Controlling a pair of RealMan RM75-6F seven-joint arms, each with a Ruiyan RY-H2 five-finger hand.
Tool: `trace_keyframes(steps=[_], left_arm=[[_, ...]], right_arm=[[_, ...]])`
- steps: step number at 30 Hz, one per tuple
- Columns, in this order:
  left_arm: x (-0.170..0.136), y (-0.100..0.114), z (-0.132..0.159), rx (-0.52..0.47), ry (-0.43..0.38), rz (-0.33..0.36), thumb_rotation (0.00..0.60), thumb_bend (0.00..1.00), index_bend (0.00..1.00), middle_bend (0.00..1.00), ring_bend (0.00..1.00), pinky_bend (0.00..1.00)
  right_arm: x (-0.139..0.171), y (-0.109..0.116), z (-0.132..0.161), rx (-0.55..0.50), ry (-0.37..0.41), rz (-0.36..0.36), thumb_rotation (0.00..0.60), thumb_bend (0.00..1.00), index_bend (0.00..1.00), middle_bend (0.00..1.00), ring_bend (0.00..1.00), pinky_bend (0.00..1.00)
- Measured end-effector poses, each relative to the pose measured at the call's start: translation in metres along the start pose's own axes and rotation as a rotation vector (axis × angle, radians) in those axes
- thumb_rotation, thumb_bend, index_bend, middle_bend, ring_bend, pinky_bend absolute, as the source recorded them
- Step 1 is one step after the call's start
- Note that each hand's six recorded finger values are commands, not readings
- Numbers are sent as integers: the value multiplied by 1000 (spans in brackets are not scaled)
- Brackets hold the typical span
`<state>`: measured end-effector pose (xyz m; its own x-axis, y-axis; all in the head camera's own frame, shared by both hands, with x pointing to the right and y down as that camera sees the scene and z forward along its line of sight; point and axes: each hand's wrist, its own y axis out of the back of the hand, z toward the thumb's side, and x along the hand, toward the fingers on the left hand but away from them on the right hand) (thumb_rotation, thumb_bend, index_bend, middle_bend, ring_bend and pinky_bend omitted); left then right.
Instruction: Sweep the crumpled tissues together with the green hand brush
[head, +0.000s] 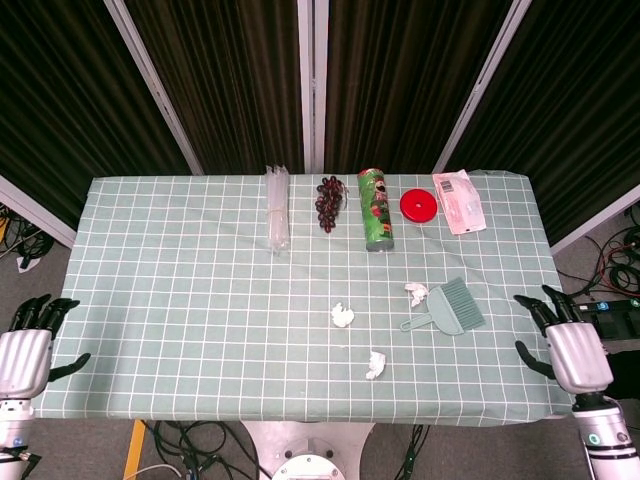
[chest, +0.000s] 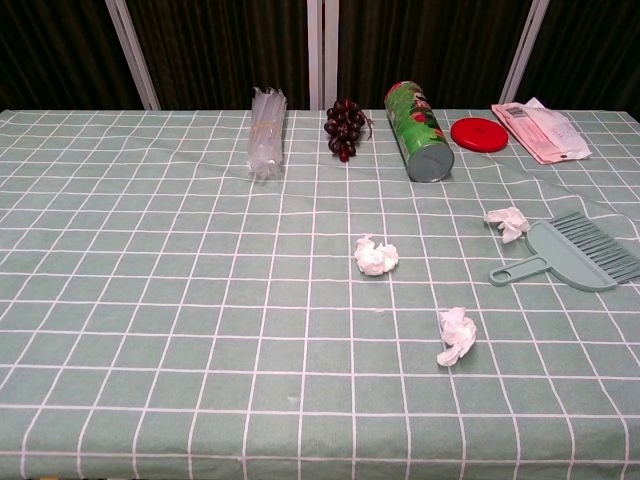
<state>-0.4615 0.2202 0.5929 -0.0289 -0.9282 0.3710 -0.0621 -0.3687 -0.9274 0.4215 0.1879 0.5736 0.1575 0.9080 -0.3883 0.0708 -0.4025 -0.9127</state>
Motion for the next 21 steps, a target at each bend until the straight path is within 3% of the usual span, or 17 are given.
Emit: trace_keyframes(steps=[4, 11, 15, 21], left_arm=[[1, 1, 1, -1, -5, 5, 600, 113, 205, 195, 106, 121], [2, 4, 1, -1, -11, 12, 600, 112, 205, 196, 106, 120], [2, 2, 1, -3, -12, 7, 600, 113, 205, 195, 106, 121], [3, 0, 0, -9, -4, 0, 600, 112, 205, 196, 106, 121]], right_arm=[[-19, -14, 19, 11, 79, 66, 600, 172, 284, 346, 89, 141], [-69, -66, 73, 87, 273, 228, 600, 122, 318, 349, 90, 141], [-92, -96, 100, 174, 367, 266, 600, 107, 354, 357, 91, 141], [-106, -135, 114, 318, 429, 281, 600, 120, 380, 372, 91, 141]])
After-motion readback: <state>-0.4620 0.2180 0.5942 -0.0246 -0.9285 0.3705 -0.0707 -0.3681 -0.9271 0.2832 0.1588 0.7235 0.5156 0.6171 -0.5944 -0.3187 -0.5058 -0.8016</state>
